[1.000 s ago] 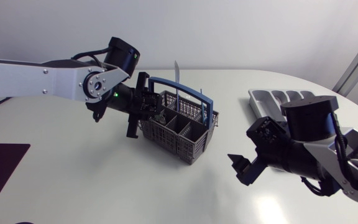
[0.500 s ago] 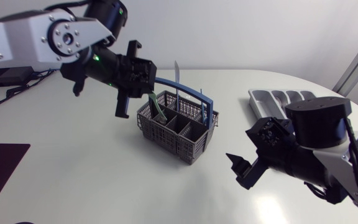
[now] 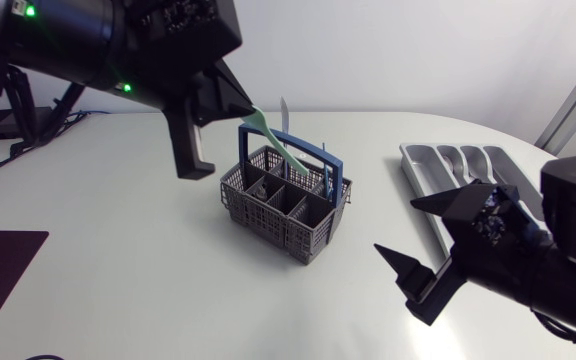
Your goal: Unload the cutlery basket into the drawer organizer.
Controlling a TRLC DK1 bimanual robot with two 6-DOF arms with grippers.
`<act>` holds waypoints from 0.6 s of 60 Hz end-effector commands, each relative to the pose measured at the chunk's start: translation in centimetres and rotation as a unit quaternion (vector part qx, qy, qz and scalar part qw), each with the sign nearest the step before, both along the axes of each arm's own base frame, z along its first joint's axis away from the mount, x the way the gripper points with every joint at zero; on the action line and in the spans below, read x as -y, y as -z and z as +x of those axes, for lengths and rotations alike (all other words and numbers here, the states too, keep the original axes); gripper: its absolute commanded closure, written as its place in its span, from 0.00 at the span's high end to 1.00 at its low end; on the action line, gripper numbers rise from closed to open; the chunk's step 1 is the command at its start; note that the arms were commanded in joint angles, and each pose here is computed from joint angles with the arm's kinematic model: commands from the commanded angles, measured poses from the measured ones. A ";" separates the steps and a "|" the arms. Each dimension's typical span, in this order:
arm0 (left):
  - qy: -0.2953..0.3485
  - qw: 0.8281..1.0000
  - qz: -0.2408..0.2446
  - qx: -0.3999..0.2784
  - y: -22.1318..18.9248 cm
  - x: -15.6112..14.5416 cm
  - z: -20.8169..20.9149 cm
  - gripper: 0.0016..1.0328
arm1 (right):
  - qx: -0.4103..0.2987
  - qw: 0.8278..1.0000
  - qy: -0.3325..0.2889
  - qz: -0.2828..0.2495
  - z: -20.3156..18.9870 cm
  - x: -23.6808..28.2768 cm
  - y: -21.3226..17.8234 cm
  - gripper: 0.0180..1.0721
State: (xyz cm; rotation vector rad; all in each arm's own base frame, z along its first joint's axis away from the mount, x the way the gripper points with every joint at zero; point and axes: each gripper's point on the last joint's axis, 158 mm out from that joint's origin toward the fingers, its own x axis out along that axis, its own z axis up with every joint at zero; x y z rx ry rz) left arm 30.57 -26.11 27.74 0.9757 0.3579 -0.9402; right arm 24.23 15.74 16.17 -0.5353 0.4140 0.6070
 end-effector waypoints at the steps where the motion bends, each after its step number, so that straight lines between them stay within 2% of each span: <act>1: -0.034 0.997 -0.035 -0.052 0.4 1.7 -0.9 0.03 | 0.014 1.000 0.002 0.020 -0.2 -0.2 -2.2 0.95; 12: -0.077 0.987 -0.074 -0.123 0.8 5.1 -0.9 0.03 | 0.021 0.999 -0.017 0.030 -0.8 -1.3 -3.3 0.90; 22: -0.091 0.974 -0.079 -0.194 2.6 7.3 -1.3 0.03 | 0.043 0.998 -0.024 0.024 -0.5 -2.5 -4.0 0.89; 28: -0.100 0.960 -0.089 -0.246 3.2 8.6 -1.7 0.03 | 0.063 0.998 -0.026 0.015 0.2 -3.4 -4.1 0.81; 34: -0.103 0.950 -0.089 -0.282 4.0 9.4 -1.8 0.03 | 0.082 0.996 -0.016 0.000 1.1 -3.7 -4.1 0.79; 36: -0.104 0.946 -0.091 -0.293 4.3 9.8 -1.9 0.03 | 0.087 0.996 -0.013 -0.006 1.6 -3.9 -3.9 0.72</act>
